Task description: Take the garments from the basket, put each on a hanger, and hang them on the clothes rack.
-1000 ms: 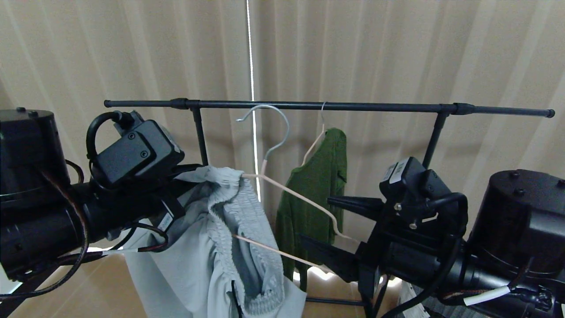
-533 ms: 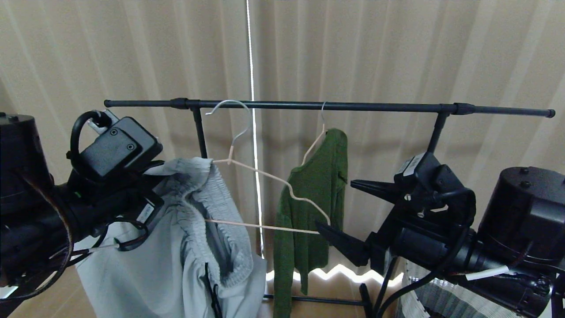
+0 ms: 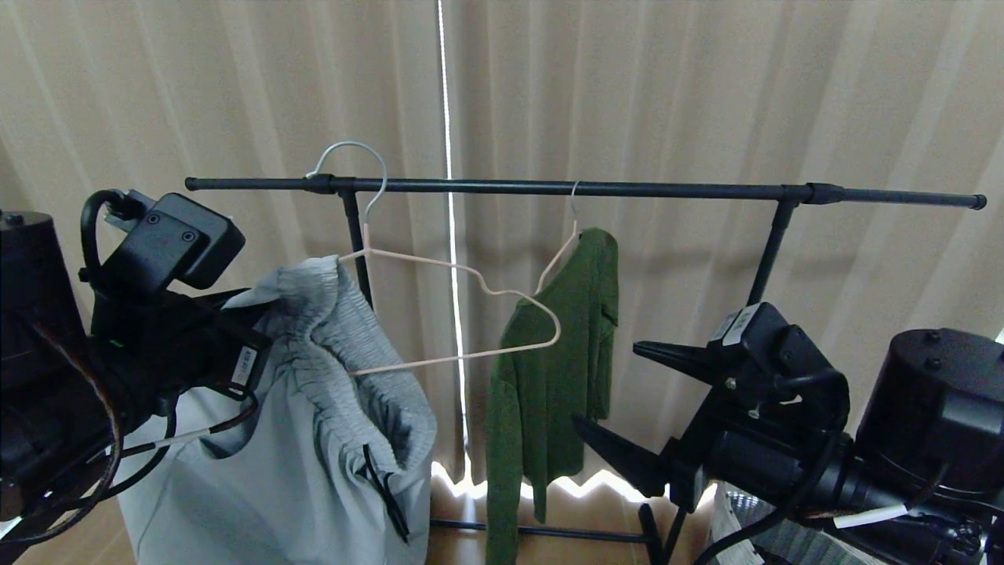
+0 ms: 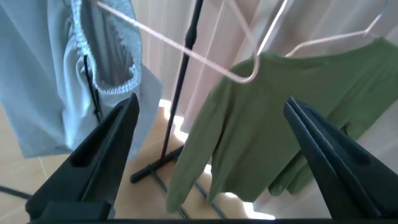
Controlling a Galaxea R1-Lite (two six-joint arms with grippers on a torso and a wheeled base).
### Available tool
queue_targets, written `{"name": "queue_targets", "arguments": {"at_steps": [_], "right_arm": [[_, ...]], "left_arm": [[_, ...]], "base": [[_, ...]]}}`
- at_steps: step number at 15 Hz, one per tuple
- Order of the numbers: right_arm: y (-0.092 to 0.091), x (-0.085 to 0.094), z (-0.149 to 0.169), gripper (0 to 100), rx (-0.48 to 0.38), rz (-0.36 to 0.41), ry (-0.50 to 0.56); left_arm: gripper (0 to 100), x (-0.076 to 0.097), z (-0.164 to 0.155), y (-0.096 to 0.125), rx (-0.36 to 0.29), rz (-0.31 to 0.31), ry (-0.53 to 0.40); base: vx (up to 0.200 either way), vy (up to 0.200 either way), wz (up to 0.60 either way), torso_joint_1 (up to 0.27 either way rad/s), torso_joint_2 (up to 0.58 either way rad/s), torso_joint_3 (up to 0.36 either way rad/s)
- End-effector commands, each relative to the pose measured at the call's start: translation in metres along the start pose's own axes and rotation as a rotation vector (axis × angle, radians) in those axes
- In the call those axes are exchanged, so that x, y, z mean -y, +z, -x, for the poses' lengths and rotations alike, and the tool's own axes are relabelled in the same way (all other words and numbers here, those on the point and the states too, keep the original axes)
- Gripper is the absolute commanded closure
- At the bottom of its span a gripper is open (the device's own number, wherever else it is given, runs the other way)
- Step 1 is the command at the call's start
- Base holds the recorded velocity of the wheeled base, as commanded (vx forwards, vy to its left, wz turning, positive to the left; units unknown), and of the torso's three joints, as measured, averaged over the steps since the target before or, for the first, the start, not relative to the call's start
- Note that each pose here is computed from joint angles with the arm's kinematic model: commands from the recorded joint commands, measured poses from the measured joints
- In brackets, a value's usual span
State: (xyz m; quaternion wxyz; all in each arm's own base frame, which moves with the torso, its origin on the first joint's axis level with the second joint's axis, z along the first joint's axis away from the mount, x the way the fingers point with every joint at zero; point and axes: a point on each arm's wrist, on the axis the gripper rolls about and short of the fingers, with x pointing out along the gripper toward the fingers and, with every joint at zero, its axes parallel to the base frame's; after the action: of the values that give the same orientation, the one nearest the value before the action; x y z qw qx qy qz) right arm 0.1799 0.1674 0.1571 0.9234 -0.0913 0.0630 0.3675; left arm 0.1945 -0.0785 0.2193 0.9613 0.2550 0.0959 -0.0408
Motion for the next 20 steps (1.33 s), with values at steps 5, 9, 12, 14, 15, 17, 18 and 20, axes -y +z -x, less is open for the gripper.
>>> {"name": "queue_targets", "arguments": {"at_steps": [5, 9, 12, 14, 15, 17, 18, 20], "right_arm": [[-0.011, -0.021, -0.009, 0, -0.05, 0.009, 0.083], [-0.019, -0.034, -0.03, 0, -0.007, 0.019, 0.113], [-0.021, -0.042, -0.042, 0, 0.015, 0.025, 0.125], [-0.02, -0.048, -0.051, 0, 0.021, 0.028, 0.14], [-0.02, -0.048, -0.052, 0, 0.021, 0.03, 0.141], [-0.025, -0.053, -0.069, 0, 0.008, 0.03, 0.143], [-0.027, -0.053, -0.073, 0, 0.002, 0.029, 0.135], [-0.032, -0.055, -0.084, 0, -0.012, 0.03, 0.117]], "left_arm": [[100, 0.009, 0.003, 0.008, 0.053, 0.055, -0.042], [100, 0.019, 0.001, 0.016, 0.103, 0.123, -0.073], [100, 0.021, 0.004, 0.019, 0.134, 0.131, -0.082], [100, 0.025, 0.007, 0.023, 0.162, 0.135, -0.099], [100, 0.025, 0.007, 0.024, 0.163, 0.135, -0.101], [100, 0.031, 0.012, 0.028, 0.206, 0.137, -0.14], [100, 0.031, 0.012, 0.029, 0.214, 0.138, -0.147], [100, 0.032, 0.014, 0.03, 0.234, 0.14, -0.167]], "base": [[0.0, 0.0, 0.0, 0.0, 0.0, 0.0], [0.0, 0.0, 0.0, 0.0, 0.0, 0.0], [0.0, 0.0, 0.0, 0.0, 0.0, 0.0], [0.0, 0.0, 0.0, 0.0, 0.0, 0.0], [0.0, 0.0, 0.0, 0.0, 0.0, 0.0], [0.0, 0.0, 0.0, 0.0, 0.0, 0.0], [0.0, 0.0, 0.0, 0.0, 0.0, 0.0], [0.0, 0.0, 0.0, 0.0, 0.0, 0.0]]}}
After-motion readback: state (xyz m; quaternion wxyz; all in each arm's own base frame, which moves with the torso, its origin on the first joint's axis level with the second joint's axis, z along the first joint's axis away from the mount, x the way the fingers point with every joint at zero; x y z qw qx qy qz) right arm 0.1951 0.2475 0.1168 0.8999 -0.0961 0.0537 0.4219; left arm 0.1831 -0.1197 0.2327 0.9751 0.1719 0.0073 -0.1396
